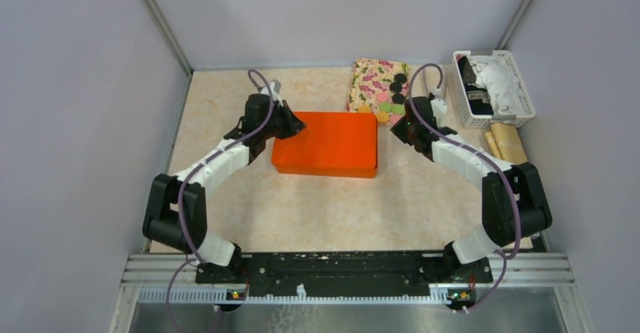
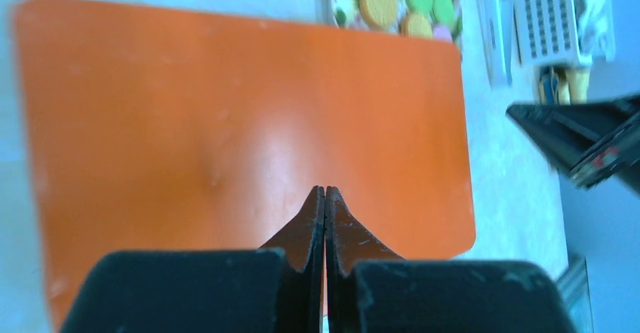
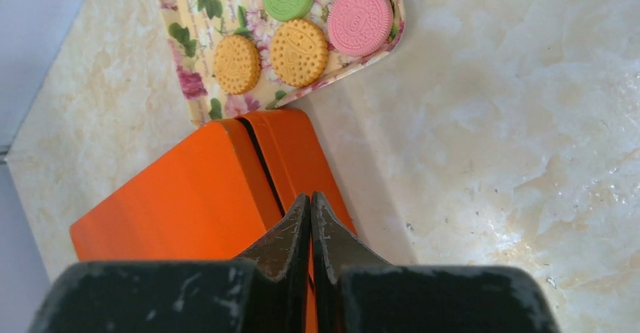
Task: Pack the cookies
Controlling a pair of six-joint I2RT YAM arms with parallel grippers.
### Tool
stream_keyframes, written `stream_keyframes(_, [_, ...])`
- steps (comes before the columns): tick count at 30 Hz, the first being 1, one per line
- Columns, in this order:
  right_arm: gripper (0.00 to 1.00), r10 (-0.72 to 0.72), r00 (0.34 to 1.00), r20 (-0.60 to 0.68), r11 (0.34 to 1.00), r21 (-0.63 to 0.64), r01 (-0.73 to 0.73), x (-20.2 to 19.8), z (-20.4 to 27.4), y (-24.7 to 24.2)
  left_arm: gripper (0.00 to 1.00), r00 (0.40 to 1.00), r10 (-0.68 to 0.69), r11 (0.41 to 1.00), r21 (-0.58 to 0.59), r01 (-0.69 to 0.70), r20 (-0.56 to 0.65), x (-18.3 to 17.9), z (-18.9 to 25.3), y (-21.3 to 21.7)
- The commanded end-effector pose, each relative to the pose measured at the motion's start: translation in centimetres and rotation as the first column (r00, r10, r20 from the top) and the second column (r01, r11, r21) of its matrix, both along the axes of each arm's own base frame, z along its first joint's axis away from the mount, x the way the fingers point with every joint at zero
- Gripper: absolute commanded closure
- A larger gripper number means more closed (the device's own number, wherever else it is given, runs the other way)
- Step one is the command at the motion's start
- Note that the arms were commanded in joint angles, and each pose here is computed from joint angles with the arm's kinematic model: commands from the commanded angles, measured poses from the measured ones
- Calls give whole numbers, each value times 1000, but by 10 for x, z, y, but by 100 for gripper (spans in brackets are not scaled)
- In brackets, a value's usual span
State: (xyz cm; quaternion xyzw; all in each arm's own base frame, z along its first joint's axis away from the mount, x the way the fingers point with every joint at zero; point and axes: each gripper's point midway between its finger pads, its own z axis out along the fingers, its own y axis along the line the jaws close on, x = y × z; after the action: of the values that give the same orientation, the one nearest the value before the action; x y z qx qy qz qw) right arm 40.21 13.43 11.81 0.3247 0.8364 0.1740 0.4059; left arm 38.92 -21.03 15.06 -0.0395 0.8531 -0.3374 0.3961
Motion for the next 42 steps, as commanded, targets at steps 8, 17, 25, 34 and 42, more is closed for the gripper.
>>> stream_keyframes(8, [100, 96, 990, -105, 994, -38, -101, 6, -33, 9, 100, 802, 576, 802, 300, -517, -157, -21, -60, 114])
stream_keyframes(17, [100, 148, 974, -173, 988, -25, -155, 1, -58, 12, 100, 791, 590, 783, 354, -511, -164, -11, -92, 120])
stream_keyframes(25, [100, 206, 958, -199, 978, 17, -207, 1, -73, 25, 100, 847, 488, 855, 311, -415, -212, -2, -95, 96])
stream_keyframes(34, [100, 227, 952, -207, 974, 35, -224, 3, -78, 30, 100, 771, 630, 759, 287, -585, -96, -11, -32, 129])
stream_keyframes(42, [100, 249, 947, -204, 969, 48, -244, 3, -76, 34, 100, 595, 799, 582, 369, -725, -90, -30, -37, 196])
